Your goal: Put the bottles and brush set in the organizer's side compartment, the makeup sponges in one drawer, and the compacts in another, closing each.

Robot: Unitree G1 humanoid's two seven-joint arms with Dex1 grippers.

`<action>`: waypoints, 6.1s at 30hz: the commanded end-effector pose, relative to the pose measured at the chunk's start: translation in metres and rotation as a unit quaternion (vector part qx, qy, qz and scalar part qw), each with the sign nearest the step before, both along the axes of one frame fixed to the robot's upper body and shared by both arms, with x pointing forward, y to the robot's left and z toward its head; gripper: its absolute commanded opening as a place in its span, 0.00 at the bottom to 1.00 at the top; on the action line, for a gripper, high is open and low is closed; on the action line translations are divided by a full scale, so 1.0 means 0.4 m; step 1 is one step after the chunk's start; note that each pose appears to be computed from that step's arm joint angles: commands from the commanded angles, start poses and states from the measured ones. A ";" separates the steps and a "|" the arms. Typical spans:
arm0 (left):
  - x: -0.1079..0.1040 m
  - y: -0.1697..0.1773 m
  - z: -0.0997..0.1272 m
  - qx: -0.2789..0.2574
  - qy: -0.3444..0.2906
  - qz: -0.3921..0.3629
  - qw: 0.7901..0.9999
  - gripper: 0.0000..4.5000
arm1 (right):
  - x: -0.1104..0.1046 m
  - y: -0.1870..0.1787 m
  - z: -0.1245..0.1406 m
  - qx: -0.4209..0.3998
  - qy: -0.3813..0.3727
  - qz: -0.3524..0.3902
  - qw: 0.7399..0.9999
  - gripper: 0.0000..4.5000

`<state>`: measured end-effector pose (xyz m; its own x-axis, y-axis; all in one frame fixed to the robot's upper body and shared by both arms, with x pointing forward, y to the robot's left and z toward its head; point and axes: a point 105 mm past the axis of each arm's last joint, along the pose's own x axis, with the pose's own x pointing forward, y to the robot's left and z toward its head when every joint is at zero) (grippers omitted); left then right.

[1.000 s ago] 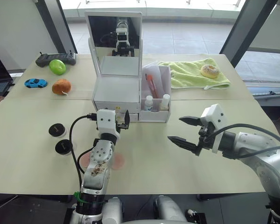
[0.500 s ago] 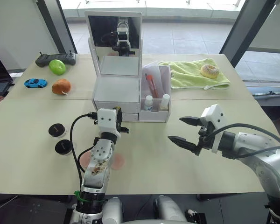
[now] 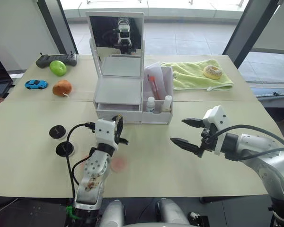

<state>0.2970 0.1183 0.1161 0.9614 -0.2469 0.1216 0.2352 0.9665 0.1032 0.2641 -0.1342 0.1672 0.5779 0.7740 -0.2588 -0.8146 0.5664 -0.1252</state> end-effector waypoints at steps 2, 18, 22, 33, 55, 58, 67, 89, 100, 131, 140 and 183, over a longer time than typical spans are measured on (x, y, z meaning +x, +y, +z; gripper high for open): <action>-0.050 -0.010 0.031 0.002 -0.025 -0.035 0.999 0.12 | -0.002 0.003 0.027 -0.001 -0.023 0.008 1.000 1.00; -0.099 0.007 0.018 0.012 -0.002 -0.026 1.000 0.12 | 0.006 0.008 0.032 0.002 -0.023 0.018 1.000 1.00; -0.099 0.008 0.019 0.012 -0.003 -0.025 1.000 0.12 | 0.005 0.008 0.031 0.003 -0.022 0.018 1.000 1.00; -0.120 0.046 0.042 0.010 -0.003 -0.029 1.000 0.96 | 0.004 -0.005 0.033 0.010 -0.019 0.005 1.000 1.00; -0.106 0.749 0.099 0.103 0.223 -0.010 0.969 1.00 | -0.225 -0.373 0.051 0.075 -0.015 -0.297 0.952 1.00; -0.097 0.770 0.091 0.113 0.221 -0.003 0.969 1.00 | -0.261 -0.420 0.037 0.076 -0.008 -0.328 0.942 1.00; -0.118 0.808 0.107 0.121 0.241 -0.012 0.963 1.00 | -0.320 -0.493 0.031 0.094 -0.010 -0.381 0.920 1.00; -0.187 0.256 -0.009 0.072 0.231 -0.327 0.913 1.00 | -0.114 -0.018 0.047 0.043 0.006 -0.001 0.999 1.00; -0.181 0.110 0.001 0.096 0.173 -0.233 0.952 1.00 | -0.098 0.068 0.052 0.006 -0.008 0.073 0.997 1.00; -0.192 0.070 -0.132 0.180 0.262 -0.226 0.921 1.00 | -0.074 0.092 0.106 0.020 -0.025 0.085 0.996 1.00; -0.177 0.037 -0.113 0.173 0.279 -0.250 0.911 1.00 | -0.073 0.089 0.108 0.020 -0.028 0.074 0.997 1.00; 0.081 0.206 0.360 0.275 0.137 -0.377 0.874 0.66 | -0.039 0.138 0.115 0.040 -0.063 0.081 0.994 1.00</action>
<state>0.3234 0.2024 0.2610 0.4950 -0.7780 -0.3868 0.8630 0.3887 0.3226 0.2503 -0.0834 0.2026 0.4738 0.8657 -0.1612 -0.8791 0.4543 -0.1440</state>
